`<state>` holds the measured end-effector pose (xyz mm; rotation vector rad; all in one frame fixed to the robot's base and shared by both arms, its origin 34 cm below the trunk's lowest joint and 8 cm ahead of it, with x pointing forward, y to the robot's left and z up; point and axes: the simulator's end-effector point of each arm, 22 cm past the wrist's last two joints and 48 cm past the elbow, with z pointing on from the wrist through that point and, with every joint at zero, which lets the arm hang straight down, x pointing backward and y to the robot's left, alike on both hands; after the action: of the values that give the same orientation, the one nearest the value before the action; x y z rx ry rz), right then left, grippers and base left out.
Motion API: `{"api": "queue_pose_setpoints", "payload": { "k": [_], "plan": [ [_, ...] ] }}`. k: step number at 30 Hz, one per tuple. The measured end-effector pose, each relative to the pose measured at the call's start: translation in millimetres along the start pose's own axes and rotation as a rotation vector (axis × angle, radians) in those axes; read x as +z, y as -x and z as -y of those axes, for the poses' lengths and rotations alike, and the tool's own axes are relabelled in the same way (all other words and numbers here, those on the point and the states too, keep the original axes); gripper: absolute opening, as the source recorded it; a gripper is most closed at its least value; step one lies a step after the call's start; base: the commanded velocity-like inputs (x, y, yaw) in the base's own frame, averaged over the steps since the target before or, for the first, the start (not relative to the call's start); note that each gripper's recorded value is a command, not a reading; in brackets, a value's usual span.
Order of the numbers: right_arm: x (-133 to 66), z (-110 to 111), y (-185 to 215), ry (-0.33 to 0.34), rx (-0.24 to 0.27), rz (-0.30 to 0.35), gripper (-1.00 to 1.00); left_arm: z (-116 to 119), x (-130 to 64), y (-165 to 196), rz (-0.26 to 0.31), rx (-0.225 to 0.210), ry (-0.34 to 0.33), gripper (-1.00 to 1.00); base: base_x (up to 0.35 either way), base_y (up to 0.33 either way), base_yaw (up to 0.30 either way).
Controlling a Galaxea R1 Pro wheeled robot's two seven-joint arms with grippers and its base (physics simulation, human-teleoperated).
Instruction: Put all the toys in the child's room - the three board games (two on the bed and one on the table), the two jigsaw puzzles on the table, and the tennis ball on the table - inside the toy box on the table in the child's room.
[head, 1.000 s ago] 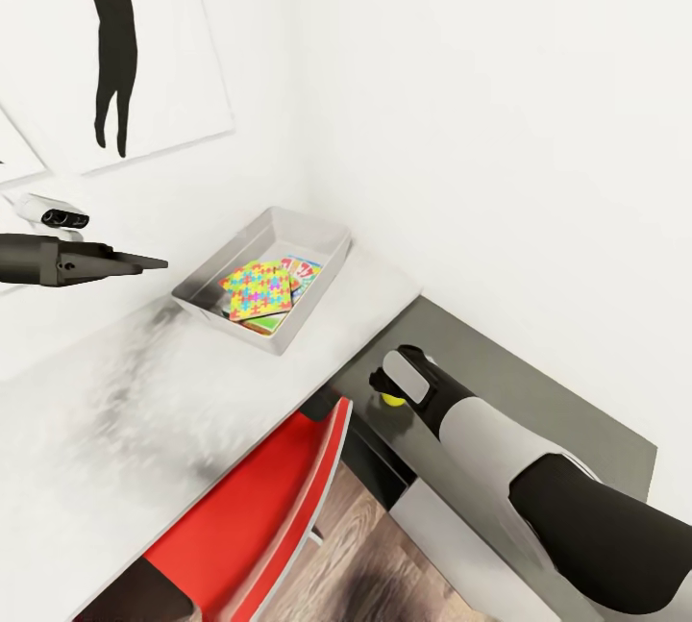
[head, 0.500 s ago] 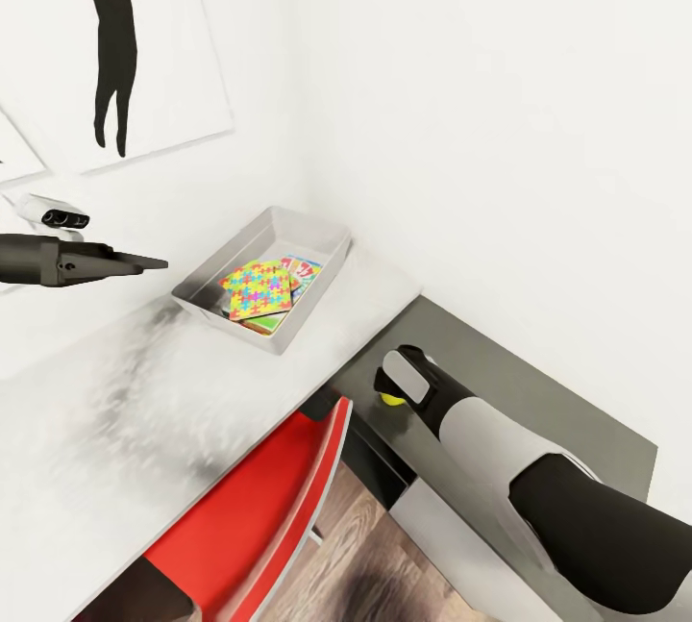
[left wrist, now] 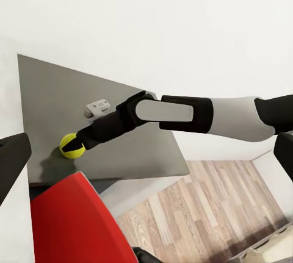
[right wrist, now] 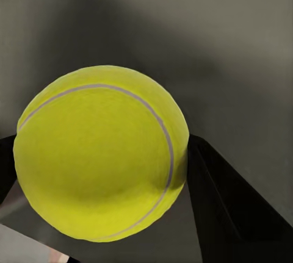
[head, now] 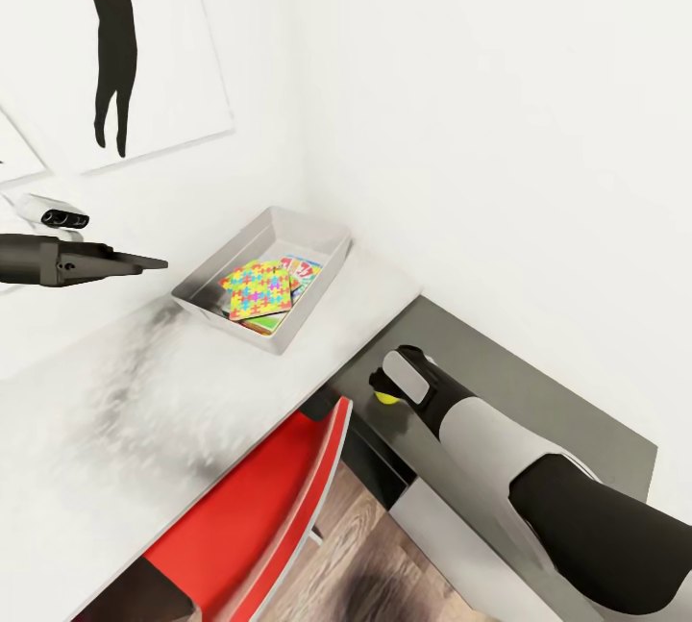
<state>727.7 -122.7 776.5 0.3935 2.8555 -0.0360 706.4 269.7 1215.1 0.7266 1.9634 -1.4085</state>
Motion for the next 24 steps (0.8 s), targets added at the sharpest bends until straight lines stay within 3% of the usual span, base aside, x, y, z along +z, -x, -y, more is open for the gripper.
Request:
{"api": "queue_pose_setpoints", "payload": {
  "k": [18,24],
  "plan": [
    [-17.1,-7.0,12.8,0.022,0.007,0.032,-1.00,12.8,-4.8,6.9,0.005,0.023,0.005,1.00,0.000,0.000,-0.063],
    [-47.1,-34.7,41.9,0.097,0.005,0.103,-1.00,14.6,-15.7,8.5,0.007,0.025,0.027,1.00,0.000,0.000,-0.084]
  ]
}}
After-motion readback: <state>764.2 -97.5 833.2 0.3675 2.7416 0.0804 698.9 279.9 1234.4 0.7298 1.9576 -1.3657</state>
